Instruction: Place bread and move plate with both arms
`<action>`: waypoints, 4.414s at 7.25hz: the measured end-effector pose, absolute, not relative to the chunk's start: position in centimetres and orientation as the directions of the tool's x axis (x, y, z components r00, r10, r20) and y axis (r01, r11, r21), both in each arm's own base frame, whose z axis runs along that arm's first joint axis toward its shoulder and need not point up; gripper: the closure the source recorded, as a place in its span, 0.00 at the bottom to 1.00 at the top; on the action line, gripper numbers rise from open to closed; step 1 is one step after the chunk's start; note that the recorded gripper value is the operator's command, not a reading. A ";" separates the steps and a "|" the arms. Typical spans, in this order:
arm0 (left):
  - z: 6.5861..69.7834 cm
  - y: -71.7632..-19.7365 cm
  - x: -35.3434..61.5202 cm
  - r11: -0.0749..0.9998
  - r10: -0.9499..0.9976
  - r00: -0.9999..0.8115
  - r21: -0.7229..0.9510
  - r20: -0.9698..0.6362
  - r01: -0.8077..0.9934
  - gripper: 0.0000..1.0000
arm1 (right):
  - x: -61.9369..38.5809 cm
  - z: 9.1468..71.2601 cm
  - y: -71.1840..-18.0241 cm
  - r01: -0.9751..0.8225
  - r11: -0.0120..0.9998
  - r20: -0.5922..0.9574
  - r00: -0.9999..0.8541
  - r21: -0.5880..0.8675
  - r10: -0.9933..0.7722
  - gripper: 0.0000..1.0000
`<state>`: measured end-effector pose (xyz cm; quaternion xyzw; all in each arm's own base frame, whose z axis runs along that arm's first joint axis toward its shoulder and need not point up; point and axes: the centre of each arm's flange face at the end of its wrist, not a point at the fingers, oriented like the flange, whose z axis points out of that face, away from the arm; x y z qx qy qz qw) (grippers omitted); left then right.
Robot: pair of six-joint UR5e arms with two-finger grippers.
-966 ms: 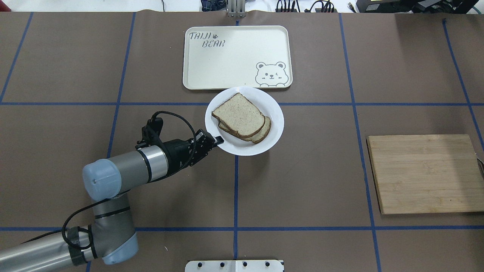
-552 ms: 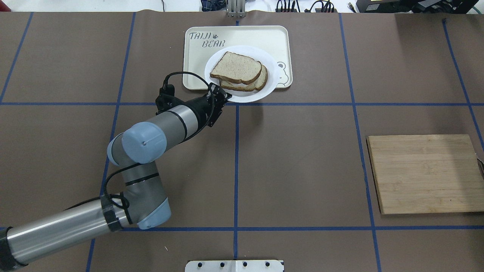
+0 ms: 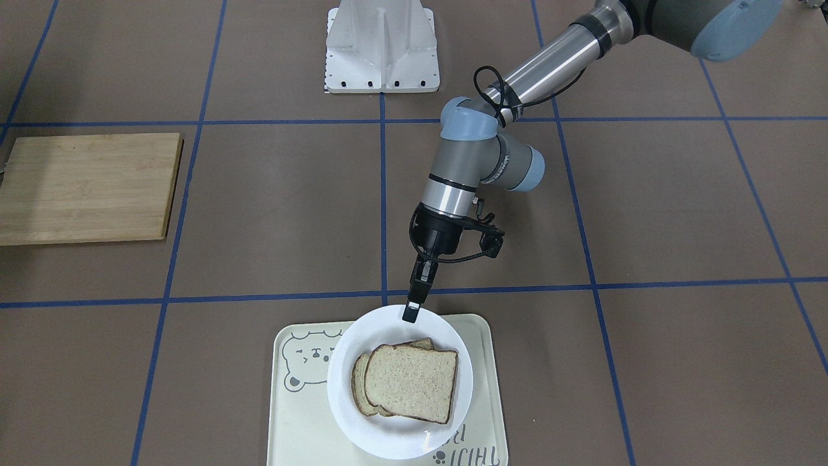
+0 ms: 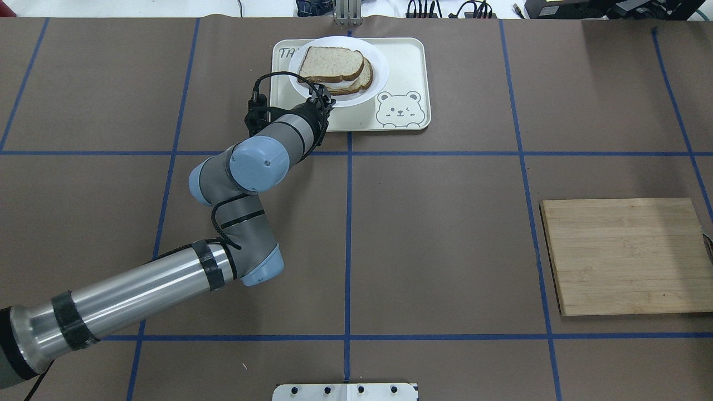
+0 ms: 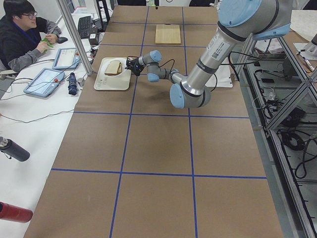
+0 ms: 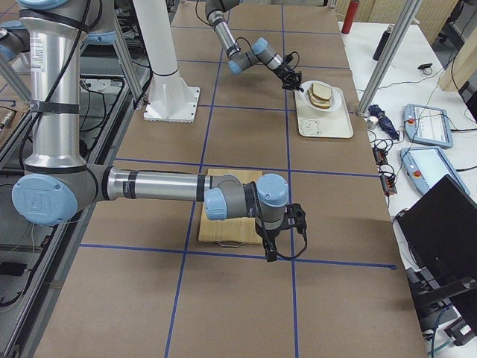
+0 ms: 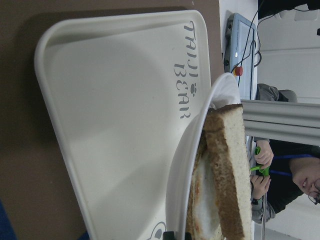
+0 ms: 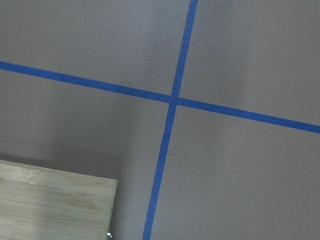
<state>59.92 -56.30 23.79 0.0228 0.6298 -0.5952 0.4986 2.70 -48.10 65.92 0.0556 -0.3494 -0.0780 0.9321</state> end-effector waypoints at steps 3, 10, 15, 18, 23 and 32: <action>24.9 -57.8 62.0 0.267 -0.568 -0.467 -0.688 -0.678 0.674 0.01 | 2.6 66.4 -49.5 0.108 0.983 0.643 0.744 0.152 -0.181 0.00; 23.6 -50.5 55.3 0.652 -0.460 -0.188 -0.473 -0.868 0.593 0.01 | 2.5 66.1 -50.0 0.111 0.981 0.645 0.740 0.160 -0.189 0.00; 23.5 -42.8 45.1 0.896 -0.175 0.486 0.066 -0.856 0.438 0.01 | 2.5 66.4 -49.6 0.115 0.980 0.645 0.740 0.160 -0.192 0.00; 29.7 -45.3 37.5 0.935 0.061 0.761 0.304 -0.646 0.184 0.01 | 2.6 66.5 -49.5 0.116 0.980 0.644 0.740 0.159 -0.192 0.00; 48.3 -49.3 12.3 0.974 0.205 0.785 0.203 -0.585 -0.103 0.01 | 2.6 66.5 -49.4 0.116 0.980 0.644 0.740 0.160 -0.193 0.00; 62.9 -41.1 -4.6 0.985 0.148 0.736 0.165 -0.661 -0.049 0.01 | 2.7 66.1 -49.4 0.112 0.980 0.646 0.739 0.163 -0.192 0.00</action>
